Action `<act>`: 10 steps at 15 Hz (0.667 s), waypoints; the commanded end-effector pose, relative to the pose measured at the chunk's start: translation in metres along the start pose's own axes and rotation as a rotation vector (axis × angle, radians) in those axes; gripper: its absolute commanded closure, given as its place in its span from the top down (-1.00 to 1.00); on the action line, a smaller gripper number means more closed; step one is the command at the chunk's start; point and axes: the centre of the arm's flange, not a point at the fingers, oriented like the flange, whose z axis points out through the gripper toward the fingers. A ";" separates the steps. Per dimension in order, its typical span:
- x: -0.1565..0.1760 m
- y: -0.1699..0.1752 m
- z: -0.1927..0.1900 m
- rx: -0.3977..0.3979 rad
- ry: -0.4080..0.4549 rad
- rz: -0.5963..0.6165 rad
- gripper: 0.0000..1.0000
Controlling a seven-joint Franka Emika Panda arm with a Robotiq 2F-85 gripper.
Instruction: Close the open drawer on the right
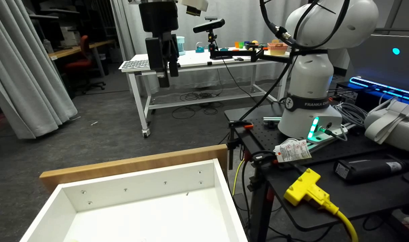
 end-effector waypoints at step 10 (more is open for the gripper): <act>0.033 -0.001 0.091 -0.049 0.040 -0.068 1.00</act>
